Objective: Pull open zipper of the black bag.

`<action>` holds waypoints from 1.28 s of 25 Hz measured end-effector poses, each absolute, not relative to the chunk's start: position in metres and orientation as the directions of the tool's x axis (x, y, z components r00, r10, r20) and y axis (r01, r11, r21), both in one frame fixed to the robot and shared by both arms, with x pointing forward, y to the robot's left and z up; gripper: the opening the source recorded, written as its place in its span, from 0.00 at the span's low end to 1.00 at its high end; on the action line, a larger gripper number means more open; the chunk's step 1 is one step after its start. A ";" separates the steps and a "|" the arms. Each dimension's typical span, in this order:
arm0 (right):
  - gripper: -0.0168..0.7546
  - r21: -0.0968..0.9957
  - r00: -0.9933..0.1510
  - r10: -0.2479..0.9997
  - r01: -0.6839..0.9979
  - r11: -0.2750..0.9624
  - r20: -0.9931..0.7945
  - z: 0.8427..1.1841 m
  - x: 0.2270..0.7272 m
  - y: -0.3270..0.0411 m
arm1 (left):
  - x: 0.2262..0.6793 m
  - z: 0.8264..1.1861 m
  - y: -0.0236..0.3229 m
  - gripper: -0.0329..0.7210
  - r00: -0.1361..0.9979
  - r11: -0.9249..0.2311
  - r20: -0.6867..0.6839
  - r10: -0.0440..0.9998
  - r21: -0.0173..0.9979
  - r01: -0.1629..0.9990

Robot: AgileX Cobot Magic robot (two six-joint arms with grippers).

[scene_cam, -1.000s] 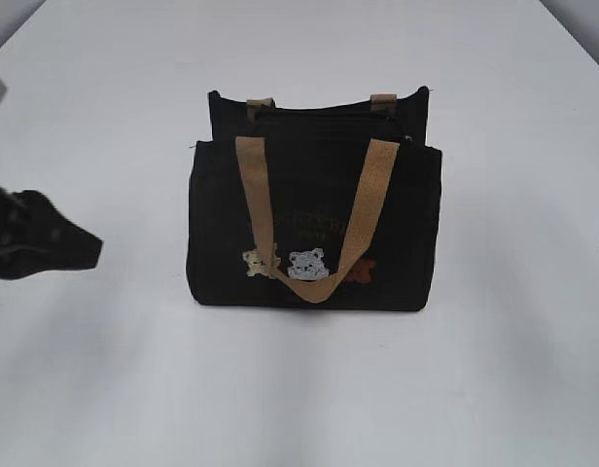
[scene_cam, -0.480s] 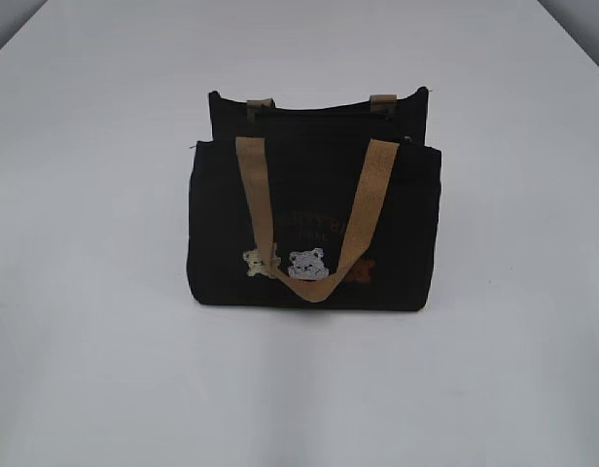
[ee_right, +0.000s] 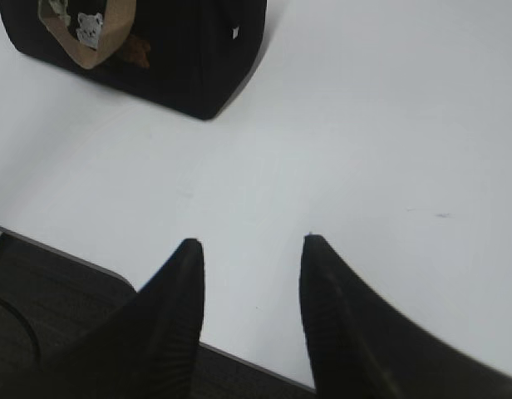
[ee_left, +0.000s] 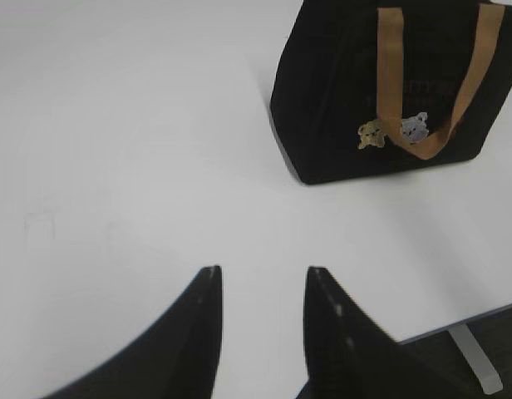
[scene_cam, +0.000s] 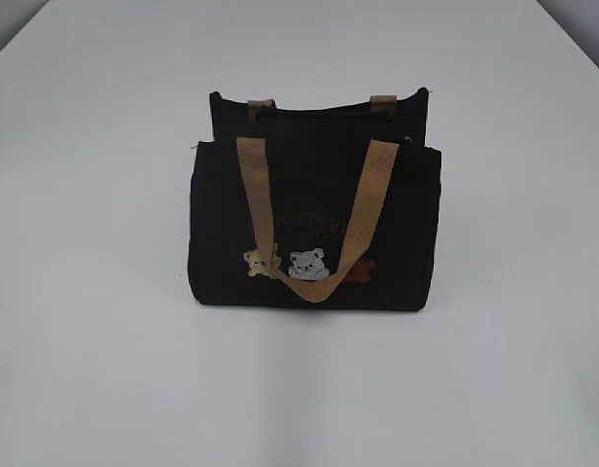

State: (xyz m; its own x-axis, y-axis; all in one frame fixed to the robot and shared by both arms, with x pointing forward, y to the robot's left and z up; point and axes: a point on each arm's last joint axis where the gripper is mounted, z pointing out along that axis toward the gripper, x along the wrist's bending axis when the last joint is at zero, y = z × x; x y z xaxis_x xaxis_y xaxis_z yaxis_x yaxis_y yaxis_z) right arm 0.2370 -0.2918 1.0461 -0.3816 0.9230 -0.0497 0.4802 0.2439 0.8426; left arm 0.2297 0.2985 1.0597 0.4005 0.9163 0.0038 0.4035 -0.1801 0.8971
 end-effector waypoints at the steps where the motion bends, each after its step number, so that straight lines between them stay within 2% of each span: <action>1: 0.42 0.852 -0.381 0.923 0.466 0.240 -0.052 1.046 0.234 -0.292 | 0.228 1.060 0.299 0.38 0.400 -0.177 0.005 0.916 0.902 0.394; 24: 0.38 0.867 -0.372 0.926 0.442 0.229 -0.055 1.046 0.231 -0.293 | 0.228 1.060 0.299 0.36 0.391 -0.167 0.003 0.921 0.907 0.386; 32: 0.38 0.868 -0.149 0.987 0.482 0.119 -0.052 1.046 0.232 -0.291 | 0.229 1.060 0.296 0.36 0.102 -0.045 0.002 0.995 0.907 0.418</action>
